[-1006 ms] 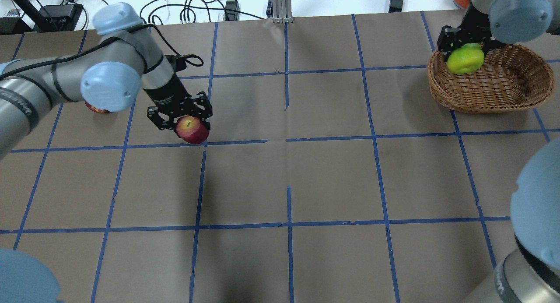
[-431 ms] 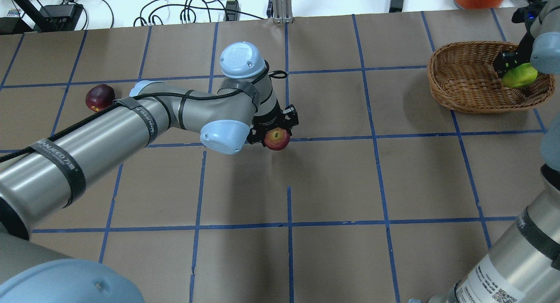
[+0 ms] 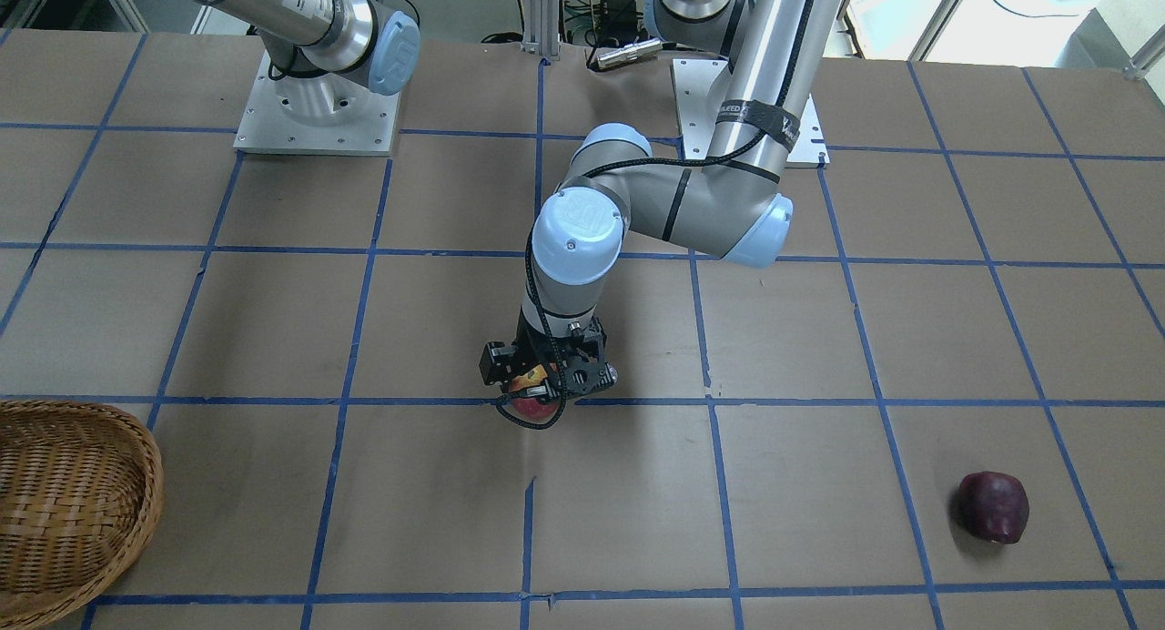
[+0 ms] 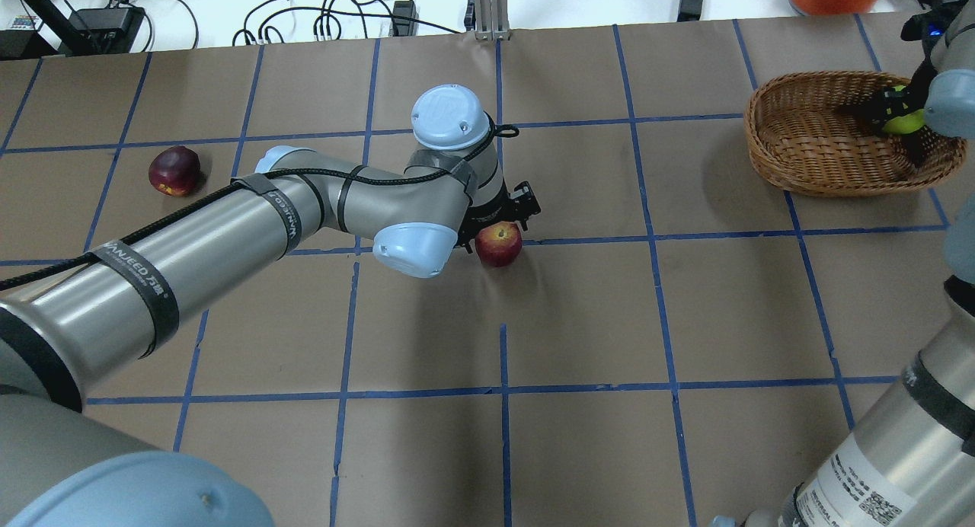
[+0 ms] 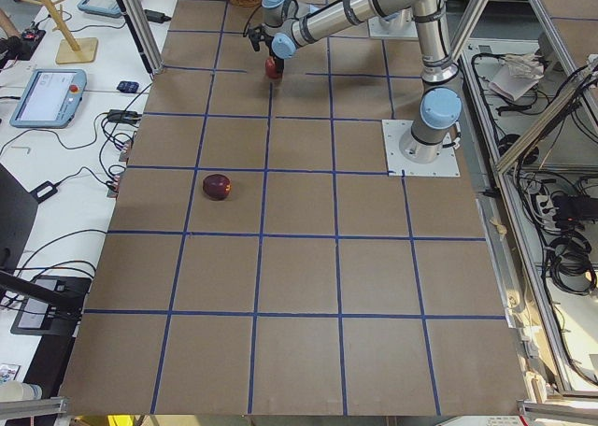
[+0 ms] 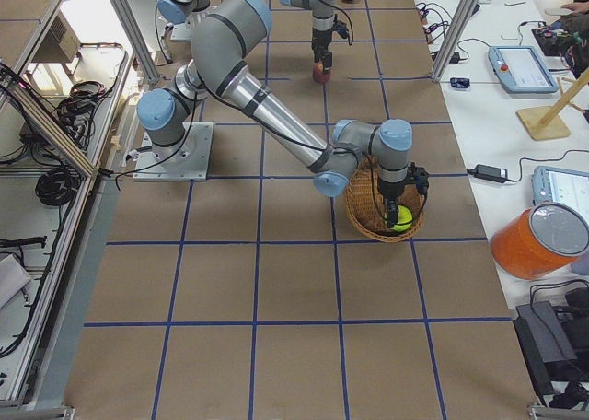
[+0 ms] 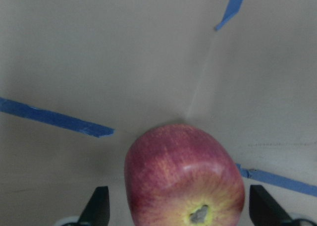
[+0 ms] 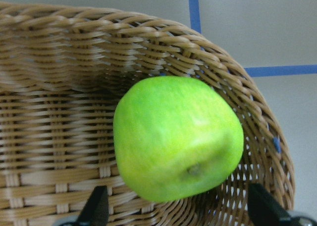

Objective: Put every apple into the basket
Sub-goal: 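Release green apple in basket while left sets red apple down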

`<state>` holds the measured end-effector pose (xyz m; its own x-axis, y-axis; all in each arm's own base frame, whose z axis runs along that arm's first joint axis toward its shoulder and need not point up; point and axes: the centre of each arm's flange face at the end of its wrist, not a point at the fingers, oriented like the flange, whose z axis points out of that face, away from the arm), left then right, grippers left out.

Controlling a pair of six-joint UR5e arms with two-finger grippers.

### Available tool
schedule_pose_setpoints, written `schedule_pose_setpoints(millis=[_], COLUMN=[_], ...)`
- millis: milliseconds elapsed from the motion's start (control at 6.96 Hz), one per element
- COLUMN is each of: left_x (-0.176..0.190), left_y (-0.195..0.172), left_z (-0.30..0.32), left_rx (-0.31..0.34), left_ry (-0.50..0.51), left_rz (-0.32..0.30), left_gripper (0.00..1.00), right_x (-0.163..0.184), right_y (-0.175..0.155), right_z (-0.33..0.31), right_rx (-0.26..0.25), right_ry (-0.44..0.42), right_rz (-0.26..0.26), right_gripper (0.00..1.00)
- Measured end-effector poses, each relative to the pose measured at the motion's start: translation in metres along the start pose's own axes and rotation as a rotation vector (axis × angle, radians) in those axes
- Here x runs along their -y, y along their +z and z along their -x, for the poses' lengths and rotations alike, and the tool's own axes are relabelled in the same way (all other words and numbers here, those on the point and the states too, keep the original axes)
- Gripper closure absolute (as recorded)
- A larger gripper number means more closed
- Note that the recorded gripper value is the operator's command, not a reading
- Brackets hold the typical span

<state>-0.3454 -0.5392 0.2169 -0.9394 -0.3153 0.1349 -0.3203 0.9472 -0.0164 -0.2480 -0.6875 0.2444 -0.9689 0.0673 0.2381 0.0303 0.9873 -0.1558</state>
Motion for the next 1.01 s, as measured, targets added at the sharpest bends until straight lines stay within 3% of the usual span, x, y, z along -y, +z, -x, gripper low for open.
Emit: schedule_pose_setpoints(millis=[144,431,575,862,1006], left_x=[0.019,0.092,0.133,0.202,0.226], left_y=[-0.024,-0.078,-0.095,-0.11,-0.116], left_z=[0.009,0.08,0.136,0.264,0.311], left_rx=[-0.014,-0.012,0.001,0.024,0.034], left_ry=[0.005,0.034,0.063,0.078,0.1], left_rz=[-0.032,-0.063,-0.071,-0.082,-0.091], left_gripper=[0.0,0.0,0.0,0.06,0.06], right_x=[0.001,-0.001,-0.006,-0.02,-0.032], right_y=[-0.037,-0.122,-0.15,-0.18,-0.19], right_z=[0.019,0.104,0.156,0.263,0.326], right_rx=[0.024,0.084,0.148,0.289,0.312], right_ry=[-0.028,-0.113,-0.118,-0.041,0.006], right_rz=[0.018,0.055,0.078,0.135,0.167], right_gripper=[0.0,0.0,0.0,0.0,0.0])
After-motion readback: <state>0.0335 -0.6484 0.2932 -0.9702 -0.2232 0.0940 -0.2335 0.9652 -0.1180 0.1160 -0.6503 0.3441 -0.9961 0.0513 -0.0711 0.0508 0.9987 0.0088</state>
